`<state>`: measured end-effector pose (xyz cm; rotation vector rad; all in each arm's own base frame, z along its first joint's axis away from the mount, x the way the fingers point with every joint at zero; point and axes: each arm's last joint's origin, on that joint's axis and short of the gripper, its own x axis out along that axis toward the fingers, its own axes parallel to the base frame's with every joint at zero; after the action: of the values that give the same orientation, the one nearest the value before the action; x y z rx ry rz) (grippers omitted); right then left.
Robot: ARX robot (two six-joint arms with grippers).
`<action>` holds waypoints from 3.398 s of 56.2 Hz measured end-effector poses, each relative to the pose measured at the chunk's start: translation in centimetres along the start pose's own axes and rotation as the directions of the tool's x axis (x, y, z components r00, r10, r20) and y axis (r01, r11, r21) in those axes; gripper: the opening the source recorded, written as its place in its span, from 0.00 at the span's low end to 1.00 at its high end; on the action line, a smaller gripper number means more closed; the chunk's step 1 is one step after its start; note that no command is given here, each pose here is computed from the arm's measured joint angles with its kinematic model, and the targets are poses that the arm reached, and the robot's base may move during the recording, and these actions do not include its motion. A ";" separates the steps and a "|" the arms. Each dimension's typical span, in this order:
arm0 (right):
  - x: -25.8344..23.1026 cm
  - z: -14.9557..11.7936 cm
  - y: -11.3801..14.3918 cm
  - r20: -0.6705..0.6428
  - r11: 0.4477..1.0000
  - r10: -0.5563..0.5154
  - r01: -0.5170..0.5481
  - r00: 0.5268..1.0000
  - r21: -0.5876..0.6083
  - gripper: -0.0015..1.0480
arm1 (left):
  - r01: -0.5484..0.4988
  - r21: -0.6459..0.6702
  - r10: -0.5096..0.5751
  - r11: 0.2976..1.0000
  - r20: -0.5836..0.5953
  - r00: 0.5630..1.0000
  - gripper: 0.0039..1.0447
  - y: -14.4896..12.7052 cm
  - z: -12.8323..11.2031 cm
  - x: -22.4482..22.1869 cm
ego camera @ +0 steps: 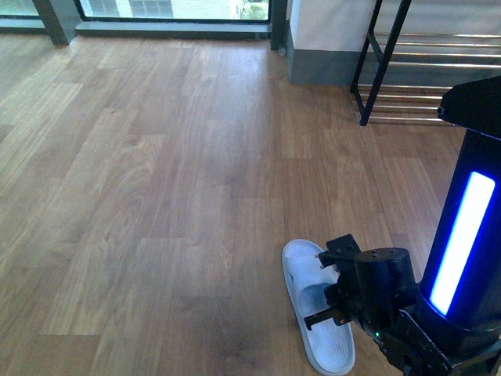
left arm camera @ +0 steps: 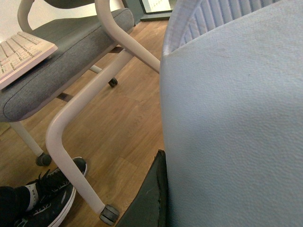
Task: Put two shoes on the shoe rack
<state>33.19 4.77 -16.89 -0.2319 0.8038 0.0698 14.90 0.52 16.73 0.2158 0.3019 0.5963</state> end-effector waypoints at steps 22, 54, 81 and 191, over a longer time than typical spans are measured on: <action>-1.3 0.8 -1.4 0.032 0.999 -0.018 0.017 0.999 0.035 0.02 | 0.000 0.000 0.000 1.000 0.000 1.000 0.02 0.0 0.0 0.0; -0.1 4.4 -2.9 0.096 0.996 -0.064 0.058 0.993 0.065 0.02 | 0.000 0.000 0.000 1.000 0.000 1.000 0.02 0.0 0.0 0.0; -13.8 11.3 -8.4 0.223 0.995 -0.054 0.072 0.973 -0.073 0.02 | 0.000 0.000 0.000 1.000 0.000 1.000 0.02 0.0 0.0 0.0; -43.3 9.3 -10.8 0.623 0.996 -0.075 0.031 0.779 0.082 0.02 | 0.001 -0.002 -0.001 1.000 0.002 1.000 0.02 0.0 0.0 0.0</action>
<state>11.40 -2.39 22.47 -0.1506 0.1268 0.0609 14.88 0.52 16.76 0.2147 0.2994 0.5950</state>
